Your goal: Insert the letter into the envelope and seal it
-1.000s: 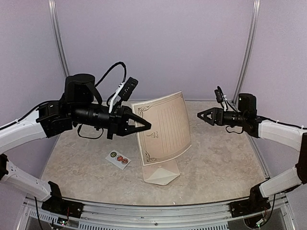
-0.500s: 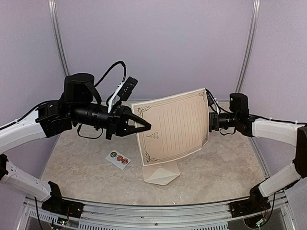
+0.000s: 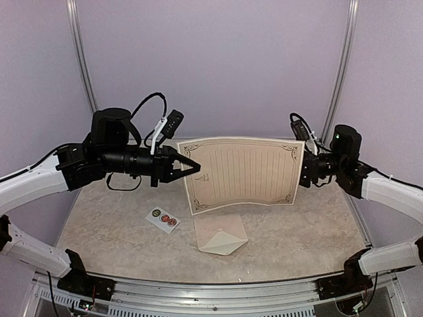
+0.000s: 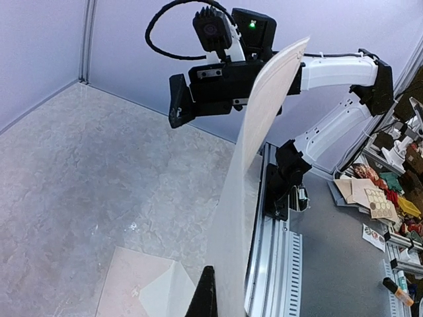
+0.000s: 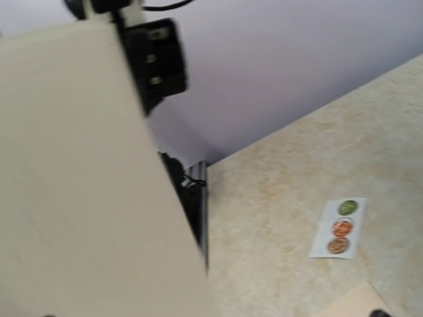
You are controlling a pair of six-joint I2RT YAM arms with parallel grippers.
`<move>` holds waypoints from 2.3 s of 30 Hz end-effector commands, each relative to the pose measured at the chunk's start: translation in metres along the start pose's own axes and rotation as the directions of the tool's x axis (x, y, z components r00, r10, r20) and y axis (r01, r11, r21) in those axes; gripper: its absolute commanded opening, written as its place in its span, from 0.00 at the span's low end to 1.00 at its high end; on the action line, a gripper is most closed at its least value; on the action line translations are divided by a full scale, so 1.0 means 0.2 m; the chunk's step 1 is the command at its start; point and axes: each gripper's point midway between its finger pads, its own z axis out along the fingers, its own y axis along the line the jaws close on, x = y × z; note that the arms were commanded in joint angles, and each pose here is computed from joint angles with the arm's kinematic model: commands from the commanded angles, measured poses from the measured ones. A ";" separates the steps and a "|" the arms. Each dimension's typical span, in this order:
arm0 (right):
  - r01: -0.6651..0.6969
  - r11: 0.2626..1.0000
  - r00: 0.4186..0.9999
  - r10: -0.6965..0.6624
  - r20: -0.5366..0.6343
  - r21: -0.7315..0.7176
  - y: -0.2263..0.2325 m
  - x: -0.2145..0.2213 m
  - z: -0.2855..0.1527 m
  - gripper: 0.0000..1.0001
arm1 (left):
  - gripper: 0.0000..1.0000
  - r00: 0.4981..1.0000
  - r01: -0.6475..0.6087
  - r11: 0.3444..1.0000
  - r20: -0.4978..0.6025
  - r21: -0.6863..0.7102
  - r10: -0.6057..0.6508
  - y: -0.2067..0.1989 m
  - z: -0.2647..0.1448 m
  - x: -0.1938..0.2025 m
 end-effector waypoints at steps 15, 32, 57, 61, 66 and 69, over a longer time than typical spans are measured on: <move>0.076 0.975 0.995 -0.088 -0.049 -0.209 0.31 0.04 0.18 0.99 | 0.00 0.992 0.106 0.994 0.067 -0.003 -0.105 0.08 0.06 -0.02; 0.072 0.971 0.990 -0.097 -0.099 -0.226 0.30 0.09 0.44 0.99 | 0.00 0.977 0.190 0.980 0.086 0.060 -0.195 0.10 0.13 -0.01; 0.064 0.975 0.981 -0.101 -0.168 -0.214 0.25 0.18 0.62 1.00 | 0.00 0.929 0.363 0.931 0.063 0.043 -0.366 0.30 0.13 0.08; 0.081 0.986 0.988 -0.098 -0.116 -0.145 0.20 0.11 0.64 1.00 | 0.00 0.958 0.275 0.956 0.051 0.101 -0.281 0.18 0.13 0.08; 0.075 0.990 0.996 -0.080 -0.032 -0.119 0.18 0.02 0.65 0.99 | 0.00 0.978 0.192 0.970 0.049 0.149 -0.201 0.08 0.11 0.08; 0.060 0.991 0.998 -0.061 -0.001 -0.119 0.18 0.00 0.64 1.00 | 0.00 0.981 0.183 0.974 0.044 0.135 -0.190 0.08 0.09 0.10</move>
